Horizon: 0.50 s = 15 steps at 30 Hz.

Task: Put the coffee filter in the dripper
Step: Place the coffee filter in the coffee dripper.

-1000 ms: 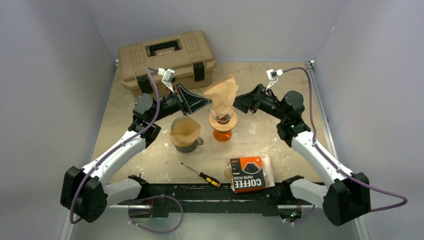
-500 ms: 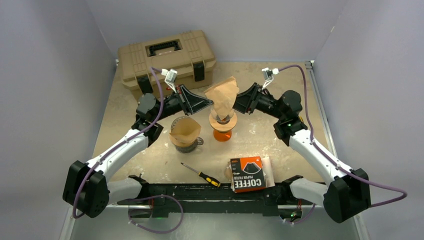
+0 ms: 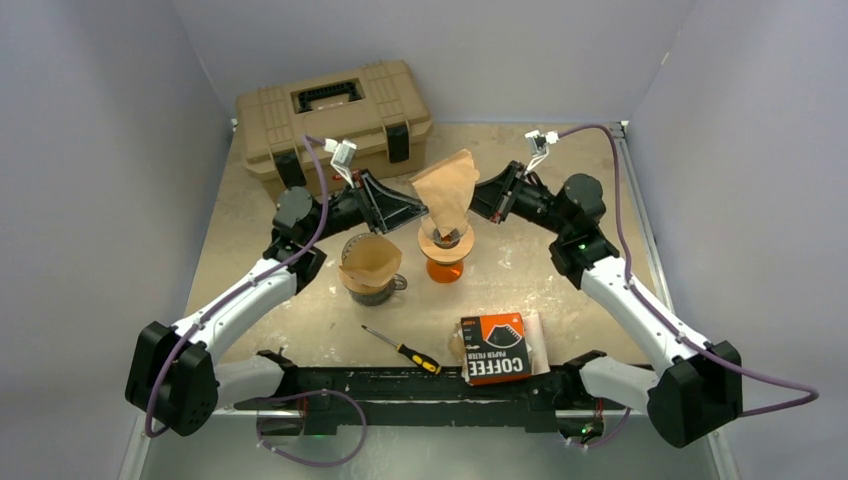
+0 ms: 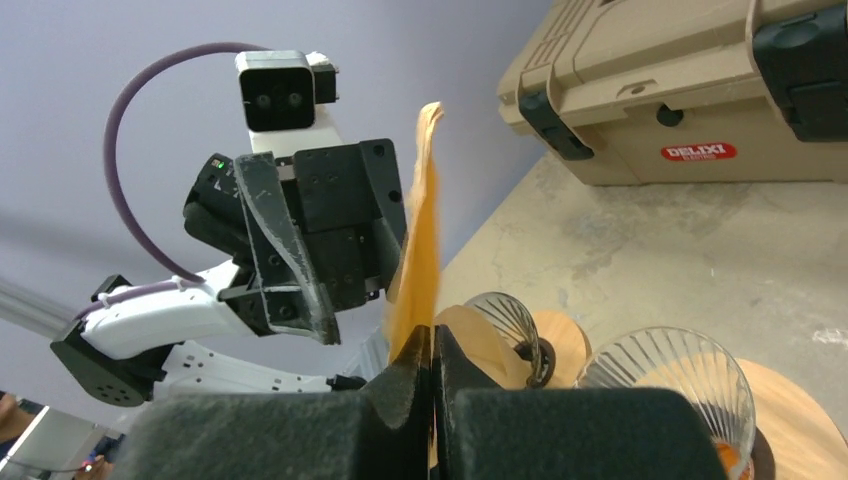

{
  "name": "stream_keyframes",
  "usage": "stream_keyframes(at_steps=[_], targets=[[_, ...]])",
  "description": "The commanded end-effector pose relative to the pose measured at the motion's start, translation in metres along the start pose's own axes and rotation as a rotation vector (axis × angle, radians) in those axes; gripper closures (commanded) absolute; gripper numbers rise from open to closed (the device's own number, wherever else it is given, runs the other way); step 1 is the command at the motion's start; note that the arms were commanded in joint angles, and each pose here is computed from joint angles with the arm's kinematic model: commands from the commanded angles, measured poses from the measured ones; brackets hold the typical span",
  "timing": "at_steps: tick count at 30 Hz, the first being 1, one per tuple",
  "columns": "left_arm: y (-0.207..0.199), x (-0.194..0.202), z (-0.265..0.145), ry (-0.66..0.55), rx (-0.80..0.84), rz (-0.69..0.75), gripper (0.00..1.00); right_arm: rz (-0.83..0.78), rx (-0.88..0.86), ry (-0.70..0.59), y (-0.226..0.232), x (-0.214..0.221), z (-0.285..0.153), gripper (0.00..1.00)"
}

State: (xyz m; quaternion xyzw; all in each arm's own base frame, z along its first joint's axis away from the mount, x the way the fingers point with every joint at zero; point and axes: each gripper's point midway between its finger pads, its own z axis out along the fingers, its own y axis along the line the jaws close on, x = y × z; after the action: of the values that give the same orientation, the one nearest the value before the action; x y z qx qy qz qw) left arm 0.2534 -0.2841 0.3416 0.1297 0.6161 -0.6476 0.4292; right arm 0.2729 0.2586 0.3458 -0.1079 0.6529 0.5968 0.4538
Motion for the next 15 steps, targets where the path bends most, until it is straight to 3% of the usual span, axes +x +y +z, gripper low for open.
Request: stream_keyframes(at_steps=[1,6,15], targets=[[-0.011,-0.009,-0.003,-0.008,-0.001,0.089,0.47,-0.104,-0.005,-0.058,0.023,-0.025,-0.002,1.0],[0.004,-0.014,-0.011,0.006,-0.139,0.185,0.35,-0.139,0.055,-0.07,0.019,-0.03,-0.007,1.0],[0.035,-0.027,-0.036,0.078,-0.409,0.417,0.26,-0.164,0.185,-0.056,-0.003,-0.026,-0.015,1.0]])
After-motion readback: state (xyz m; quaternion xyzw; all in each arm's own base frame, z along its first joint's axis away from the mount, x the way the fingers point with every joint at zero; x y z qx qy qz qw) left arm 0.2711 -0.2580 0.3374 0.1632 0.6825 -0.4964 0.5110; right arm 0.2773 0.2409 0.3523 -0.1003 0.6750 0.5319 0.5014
